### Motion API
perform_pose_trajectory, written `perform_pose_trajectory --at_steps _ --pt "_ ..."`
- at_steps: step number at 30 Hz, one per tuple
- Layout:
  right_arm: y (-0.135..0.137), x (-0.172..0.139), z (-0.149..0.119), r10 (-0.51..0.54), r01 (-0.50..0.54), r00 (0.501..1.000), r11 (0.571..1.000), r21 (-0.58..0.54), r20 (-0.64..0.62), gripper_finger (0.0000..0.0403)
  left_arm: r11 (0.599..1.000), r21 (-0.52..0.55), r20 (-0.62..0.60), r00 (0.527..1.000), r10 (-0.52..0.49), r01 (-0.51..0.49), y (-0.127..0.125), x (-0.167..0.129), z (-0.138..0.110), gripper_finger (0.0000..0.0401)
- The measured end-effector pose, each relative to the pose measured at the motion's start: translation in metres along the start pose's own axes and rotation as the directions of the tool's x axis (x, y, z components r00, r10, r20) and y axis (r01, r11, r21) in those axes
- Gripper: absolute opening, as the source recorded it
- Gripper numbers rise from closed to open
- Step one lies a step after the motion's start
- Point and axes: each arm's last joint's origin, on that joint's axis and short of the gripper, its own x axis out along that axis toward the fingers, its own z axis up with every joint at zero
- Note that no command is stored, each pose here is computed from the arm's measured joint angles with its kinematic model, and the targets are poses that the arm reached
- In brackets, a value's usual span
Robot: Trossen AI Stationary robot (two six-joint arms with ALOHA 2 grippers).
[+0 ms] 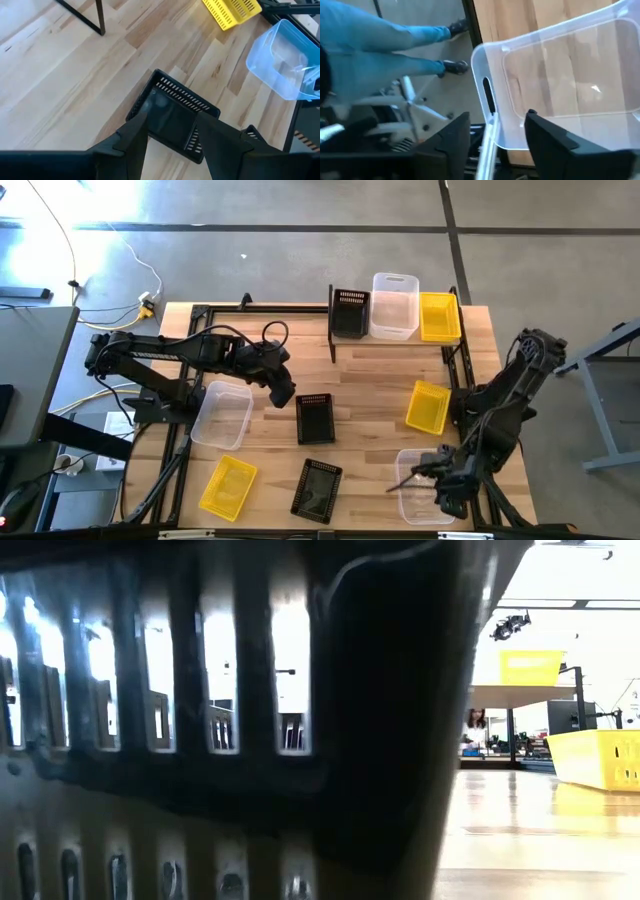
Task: Stack baskets on shelf by color
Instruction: Stack the right transparent bin on top of the transparent bin on the shelf
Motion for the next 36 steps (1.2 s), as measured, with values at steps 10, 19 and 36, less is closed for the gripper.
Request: perform_pose_trajectory --at_steps 10,19,36 --pt "0.015 0.056 -0.019 -0.075 0.06 0.992 0.987 -0.147 -0.097 0.0224 0.999 -0.041 0.001 1.0 0.001 -0.001 0.0 0.0 0.0 0.0161" --pt "0.022 0.098 -0.023 -0.085 0.058 0.986 0.981 -0.184 -0.143 0.0224 0.999 -0.052 0.002 1.0 0.002 -0.002 0.0 0.0 0.0 0.0161" --pt "0.008 0.147 -0.024 -0.238 0.209 0.958 0.961 -0.183 -0.158 0.0174 0.999 -0.037 0.004 1.0 0.005 -0.004 0.0 0.0 0.0 0.0161"
